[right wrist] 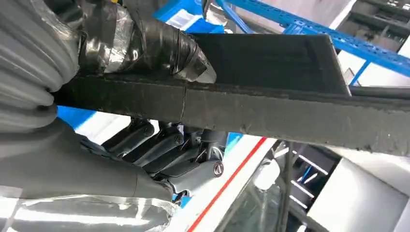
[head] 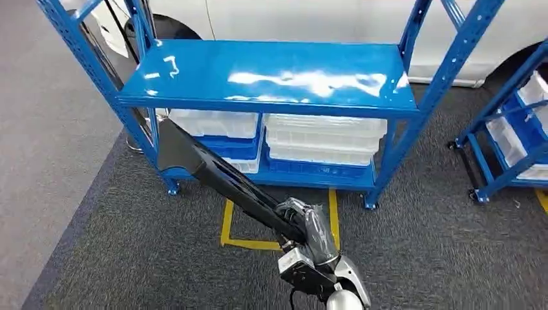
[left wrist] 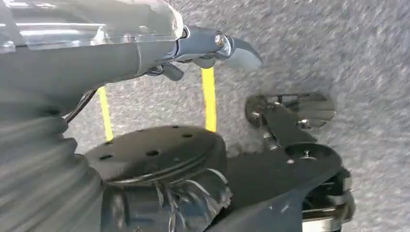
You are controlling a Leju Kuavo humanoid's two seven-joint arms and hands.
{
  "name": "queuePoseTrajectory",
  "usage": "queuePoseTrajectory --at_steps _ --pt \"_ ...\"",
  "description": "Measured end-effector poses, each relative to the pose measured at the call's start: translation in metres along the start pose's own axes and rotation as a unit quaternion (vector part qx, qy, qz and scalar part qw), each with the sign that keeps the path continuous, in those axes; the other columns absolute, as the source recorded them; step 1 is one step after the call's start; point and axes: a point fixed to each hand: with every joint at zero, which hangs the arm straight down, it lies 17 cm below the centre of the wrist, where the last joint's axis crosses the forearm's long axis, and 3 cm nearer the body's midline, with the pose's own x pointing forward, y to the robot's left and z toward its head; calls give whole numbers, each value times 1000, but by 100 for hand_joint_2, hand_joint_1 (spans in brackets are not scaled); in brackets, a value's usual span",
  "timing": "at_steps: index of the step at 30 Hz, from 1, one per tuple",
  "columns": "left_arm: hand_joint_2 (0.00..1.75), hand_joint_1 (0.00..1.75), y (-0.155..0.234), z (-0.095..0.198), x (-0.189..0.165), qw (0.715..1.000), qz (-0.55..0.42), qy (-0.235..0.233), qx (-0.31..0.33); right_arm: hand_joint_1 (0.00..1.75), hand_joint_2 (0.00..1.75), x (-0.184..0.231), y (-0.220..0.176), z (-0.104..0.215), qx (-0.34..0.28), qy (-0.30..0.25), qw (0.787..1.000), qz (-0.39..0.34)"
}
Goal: Take the parts from the cabinet and place them on the table.
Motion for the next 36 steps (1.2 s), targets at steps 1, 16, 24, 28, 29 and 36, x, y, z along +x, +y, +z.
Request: queuePoseTrajectory --at_steps 1,16,24,28,29,36 --pt "175 0 0 0 1 1000 0 0 0 169 175 0 0 0 0 0 1000 -1" --pt "175 0 3 0 -9 1000 -4 12 8 169 175 0 0 4 -4 1 1000 -7" --pt "175 0 3 0 -7 1000 -4 11 7 169 175 -1 0 6 -3 4 1000 -8" --pt "175 0 3 0 -4 1000 -4 9 6 169 175 0 -1 7 -4 3 1000 -9" --pt "175 0 3 0 -4 1000 -4 9 7 169 175 1 -1 6 -4 2 1000 -9" --pt "175 0 3 0 -5 1000 -3 10 6 169 175 1 -1 6 -5 2 1000 -11"
